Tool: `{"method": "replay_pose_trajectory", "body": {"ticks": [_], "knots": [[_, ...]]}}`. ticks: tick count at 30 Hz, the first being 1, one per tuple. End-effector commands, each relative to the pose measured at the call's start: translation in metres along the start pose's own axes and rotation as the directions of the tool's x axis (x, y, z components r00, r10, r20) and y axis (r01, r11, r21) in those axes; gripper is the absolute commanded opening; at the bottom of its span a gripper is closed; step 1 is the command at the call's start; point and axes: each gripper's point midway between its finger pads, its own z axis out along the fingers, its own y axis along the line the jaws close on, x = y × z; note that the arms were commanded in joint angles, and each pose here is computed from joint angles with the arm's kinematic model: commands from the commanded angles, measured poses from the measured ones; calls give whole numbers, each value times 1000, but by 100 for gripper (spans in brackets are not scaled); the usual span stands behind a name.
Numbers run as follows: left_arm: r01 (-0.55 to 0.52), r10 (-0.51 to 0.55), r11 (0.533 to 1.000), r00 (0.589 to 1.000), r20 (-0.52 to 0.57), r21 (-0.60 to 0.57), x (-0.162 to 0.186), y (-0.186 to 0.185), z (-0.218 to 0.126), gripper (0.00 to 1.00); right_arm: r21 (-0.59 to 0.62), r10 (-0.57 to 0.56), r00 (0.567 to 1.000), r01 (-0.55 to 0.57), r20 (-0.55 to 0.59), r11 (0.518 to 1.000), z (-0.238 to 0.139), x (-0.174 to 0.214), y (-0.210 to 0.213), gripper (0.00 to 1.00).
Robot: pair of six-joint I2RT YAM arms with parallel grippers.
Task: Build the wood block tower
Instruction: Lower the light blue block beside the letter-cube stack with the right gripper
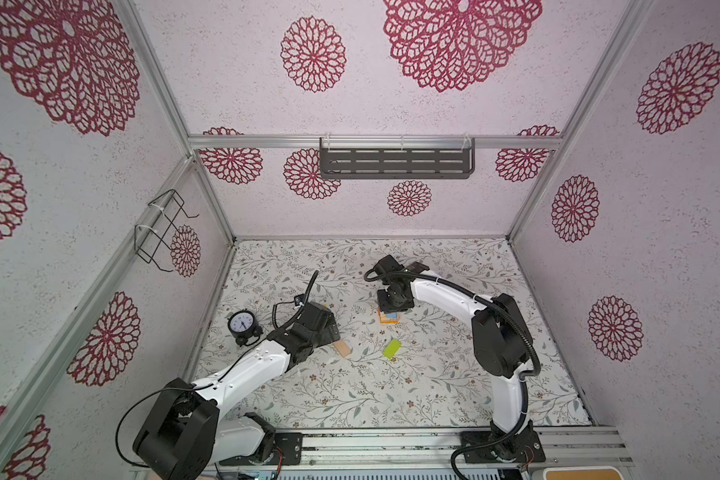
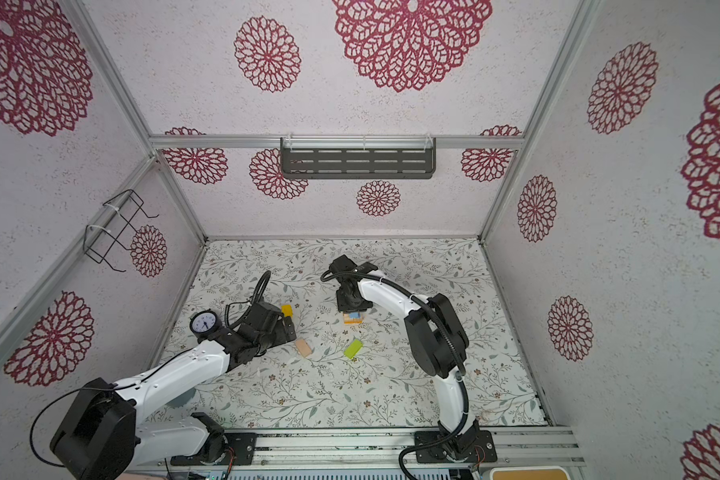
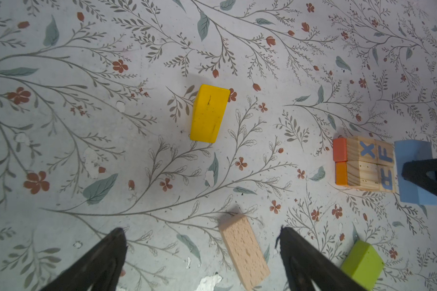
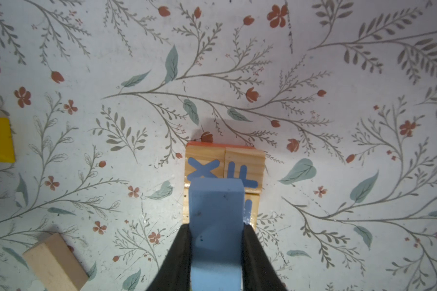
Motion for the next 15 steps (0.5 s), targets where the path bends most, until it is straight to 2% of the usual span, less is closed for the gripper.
{"method": "replay_pose_trajectory", "body": {"ticks": [1, 15], "knots": [[11, -11, 1000, 1000, 20, 23, -4, -3, 1, 97, 17, 5, 1000, -5, 6, 1000, -8, -3, 6, 21], [19, -19, 999, 1000, 16, 34, -1, 1, 3, 97, 50, -2, 1000, 2, -6, 999, 3, -4, 7, 21]]}}
